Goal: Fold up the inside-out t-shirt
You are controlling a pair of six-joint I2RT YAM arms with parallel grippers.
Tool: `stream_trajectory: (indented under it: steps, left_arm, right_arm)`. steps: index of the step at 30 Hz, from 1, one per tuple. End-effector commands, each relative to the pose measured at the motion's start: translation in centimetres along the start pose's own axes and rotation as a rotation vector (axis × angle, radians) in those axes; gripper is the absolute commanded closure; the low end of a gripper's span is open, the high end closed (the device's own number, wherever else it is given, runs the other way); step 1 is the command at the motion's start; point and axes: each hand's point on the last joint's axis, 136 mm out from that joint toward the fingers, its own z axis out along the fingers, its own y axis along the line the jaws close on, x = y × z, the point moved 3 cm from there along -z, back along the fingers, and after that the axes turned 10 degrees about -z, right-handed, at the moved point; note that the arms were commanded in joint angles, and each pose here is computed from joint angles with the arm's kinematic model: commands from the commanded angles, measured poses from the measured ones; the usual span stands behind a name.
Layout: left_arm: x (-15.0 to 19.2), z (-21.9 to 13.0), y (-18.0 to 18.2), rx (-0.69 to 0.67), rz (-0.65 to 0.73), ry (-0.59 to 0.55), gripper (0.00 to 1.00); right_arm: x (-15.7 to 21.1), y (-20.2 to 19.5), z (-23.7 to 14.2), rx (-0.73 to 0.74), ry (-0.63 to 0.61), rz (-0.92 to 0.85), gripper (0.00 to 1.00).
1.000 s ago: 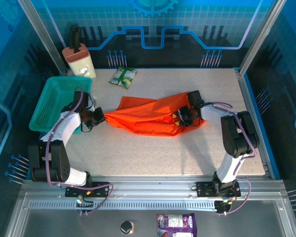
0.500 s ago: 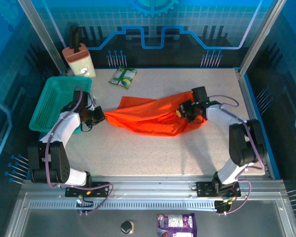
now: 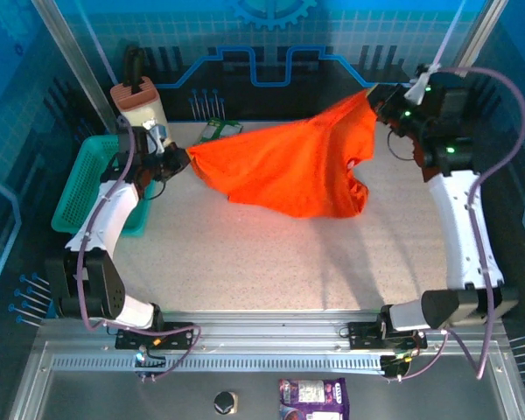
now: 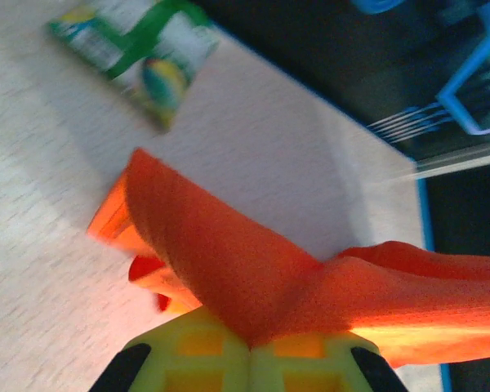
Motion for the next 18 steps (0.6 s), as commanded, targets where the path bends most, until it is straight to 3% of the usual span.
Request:
stream_trajectory:
  steps: [1, 4, 7, 11, 14, 18]
  left_arm:
    - [-2.0, -0.8, -6.4, 0.219, 0.1, -0.037, 1.0]
    - [-4.0, -3.3, -10.7, 0.337, 0.166, -0.099, 1.0]
    - [-6.5, -8.7, -16.7, 0.427, 0.285, -0.209, 1.0]
    - [-7.7, -16.3, -23.5, 0.546, 0.429, -0.346, 1.0]
    - [-7.6, -17.9, -24.7, 0.564, 0.452, -0.364, 1.0]
    - [-6.9, -15.0, -22.4, 0.53, 0.41, -0.297, 1.0]
  right_arm:
    - [-3.2, 3.0, -4.3, 0.004, -0.115, -0.247, 1.0]
    - [-4.6, 3.9, -5.9, 0.024, -0.183, -0.308, 1.0]
    - [-4.3, 2.9, -5.3, 0.061, -0.182, -0.299, 1.0]
    - [-2.6, 2.2, -3.6, 0.003, -0.148, -0.294, 1.0]
    - [-3.3, 1.7, -4.1, 0.046, -0.179, -0.288, 1.0]
    - [-7.3, 2.8, -8.4, 0.169, -0.297, -0.378, 1.0]
